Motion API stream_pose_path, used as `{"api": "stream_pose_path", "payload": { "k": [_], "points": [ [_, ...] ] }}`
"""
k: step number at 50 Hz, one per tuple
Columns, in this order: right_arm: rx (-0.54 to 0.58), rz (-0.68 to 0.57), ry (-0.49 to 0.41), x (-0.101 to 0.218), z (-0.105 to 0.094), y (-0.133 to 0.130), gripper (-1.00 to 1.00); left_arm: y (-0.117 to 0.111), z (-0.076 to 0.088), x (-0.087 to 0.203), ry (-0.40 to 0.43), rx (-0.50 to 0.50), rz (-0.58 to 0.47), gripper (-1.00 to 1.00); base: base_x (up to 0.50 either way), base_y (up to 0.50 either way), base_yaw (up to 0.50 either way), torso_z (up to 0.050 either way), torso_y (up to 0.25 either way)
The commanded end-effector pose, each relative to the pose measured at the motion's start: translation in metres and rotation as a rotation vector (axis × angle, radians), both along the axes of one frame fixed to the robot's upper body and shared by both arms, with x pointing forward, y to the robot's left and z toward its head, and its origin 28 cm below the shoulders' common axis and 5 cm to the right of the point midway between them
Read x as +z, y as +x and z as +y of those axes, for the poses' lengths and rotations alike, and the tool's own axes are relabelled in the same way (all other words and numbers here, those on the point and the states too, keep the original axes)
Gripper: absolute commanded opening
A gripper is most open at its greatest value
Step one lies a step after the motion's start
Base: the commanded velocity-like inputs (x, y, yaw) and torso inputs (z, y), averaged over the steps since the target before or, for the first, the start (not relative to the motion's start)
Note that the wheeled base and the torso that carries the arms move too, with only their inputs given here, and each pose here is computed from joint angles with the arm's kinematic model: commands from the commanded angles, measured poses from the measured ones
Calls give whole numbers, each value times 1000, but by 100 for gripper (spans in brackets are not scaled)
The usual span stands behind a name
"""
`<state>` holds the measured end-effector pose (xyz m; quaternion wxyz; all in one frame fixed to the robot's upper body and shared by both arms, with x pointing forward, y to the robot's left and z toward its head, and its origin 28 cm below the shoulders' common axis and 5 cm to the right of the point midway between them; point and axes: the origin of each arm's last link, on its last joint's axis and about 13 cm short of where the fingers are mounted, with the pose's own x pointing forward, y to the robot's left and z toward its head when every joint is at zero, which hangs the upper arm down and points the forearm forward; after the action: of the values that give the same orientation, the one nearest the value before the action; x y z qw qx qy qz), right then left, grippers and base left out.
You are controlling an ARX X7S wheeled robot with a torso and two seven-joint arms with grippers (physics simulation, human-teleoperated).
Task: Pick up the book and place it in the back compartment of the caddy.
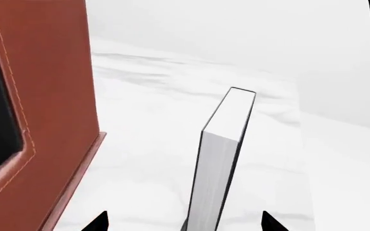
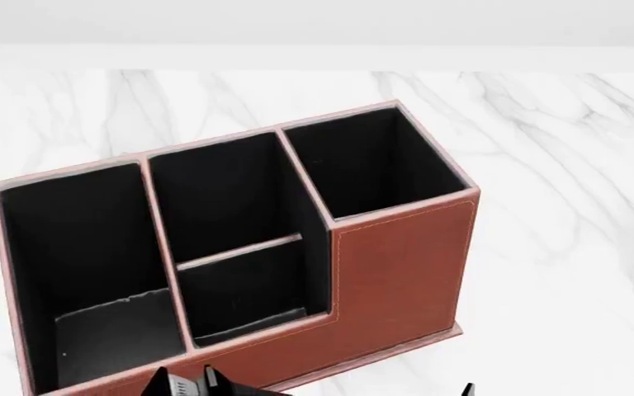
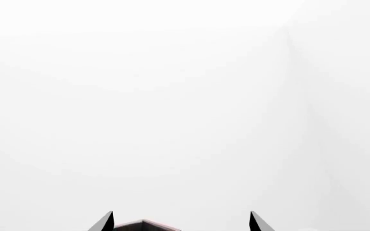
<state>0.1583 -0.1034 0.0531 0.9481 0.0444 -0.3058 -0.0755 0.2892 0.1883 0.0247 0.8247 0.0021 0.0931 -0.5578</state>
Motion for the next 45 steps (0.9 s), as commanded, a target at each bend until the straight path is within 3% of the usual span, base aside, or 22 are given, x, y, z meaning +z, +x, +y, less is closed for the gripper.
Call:
{"api": "stream_pose_path", "payload": {
  "k": [1,45],
  "points": [
    [3,3,-2,-1,0,0,100,6,-12,-4,6,-28,22,100,0,0,0,0,0],
    [7,4,-7,-1,1,1,100,27,-53,-9,59,-88,56,100,0,0,0,0,0]
  ]
}}
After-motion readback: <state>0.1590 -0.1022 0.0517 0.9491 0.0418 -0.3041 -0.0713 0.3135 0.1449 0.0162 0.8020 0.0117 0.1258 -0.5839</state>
